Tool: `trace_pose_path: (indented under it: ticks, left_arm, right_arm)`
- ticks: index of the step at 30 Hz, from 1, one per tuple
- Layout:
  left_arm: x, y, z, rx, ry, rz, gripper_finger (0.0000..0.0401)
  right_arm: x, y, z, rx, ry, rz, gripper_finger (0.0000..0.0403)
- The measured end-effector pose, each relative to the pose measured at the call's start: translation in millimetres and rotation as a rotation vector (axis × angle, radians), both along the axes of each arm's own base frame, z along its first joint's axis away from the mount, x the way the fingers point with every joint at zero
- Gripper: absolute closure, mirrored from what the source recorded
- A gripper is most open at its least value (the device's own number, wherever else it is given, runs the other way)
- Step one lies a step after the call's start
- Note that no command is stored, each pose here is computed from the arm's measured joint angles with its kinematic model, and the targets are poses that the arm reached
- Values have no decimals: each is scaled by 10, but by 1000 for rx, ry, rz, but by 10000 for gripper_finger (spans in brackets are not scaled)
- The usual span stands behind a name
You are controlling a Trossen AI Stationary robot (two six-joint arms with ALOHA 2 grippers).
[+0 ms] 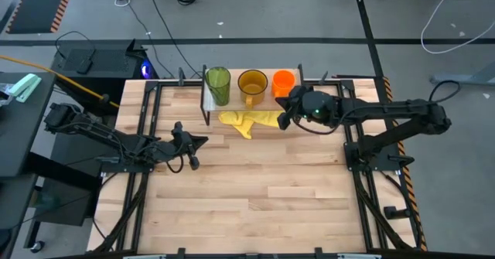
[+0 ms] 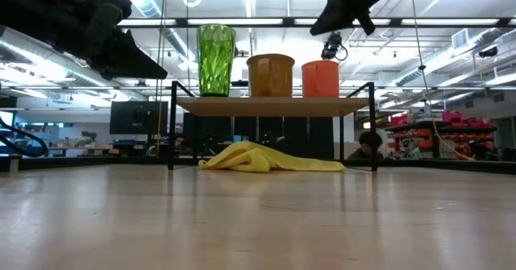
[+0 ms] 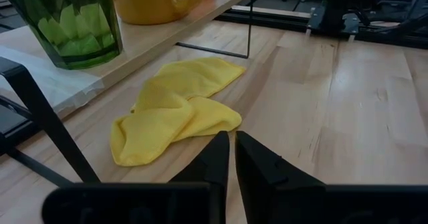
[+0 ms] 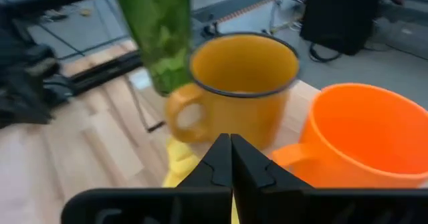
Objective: Stack small to large cups/mugs on shelf
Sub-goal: Put the orange mug on the shelf
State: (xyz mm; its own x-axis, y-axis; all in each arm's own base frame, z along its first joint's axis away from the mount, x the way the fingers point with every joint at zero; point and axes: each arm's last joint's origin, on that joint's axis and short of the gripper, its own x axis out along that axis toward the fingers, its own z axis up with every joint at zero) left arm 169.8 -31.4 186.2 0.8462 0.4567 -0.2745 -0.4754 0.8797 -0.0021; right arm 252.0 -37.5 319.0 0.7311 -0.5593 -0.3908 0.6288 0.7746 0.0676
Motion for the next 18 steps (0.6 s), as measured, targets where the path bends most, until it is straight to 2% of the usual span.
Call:
trace_pose_path:
  ticks: [9, 18]
  left_arm:
    - [0, 1, 0, 7, 3, -2, 376]
    - [0, 0, 0, 7, 4, -2, 365]
  right_arm:
    - [189, -157, -233, 12, 85, -39, 402]
    - [351, -194, -378, -24, 110, -78, 402]
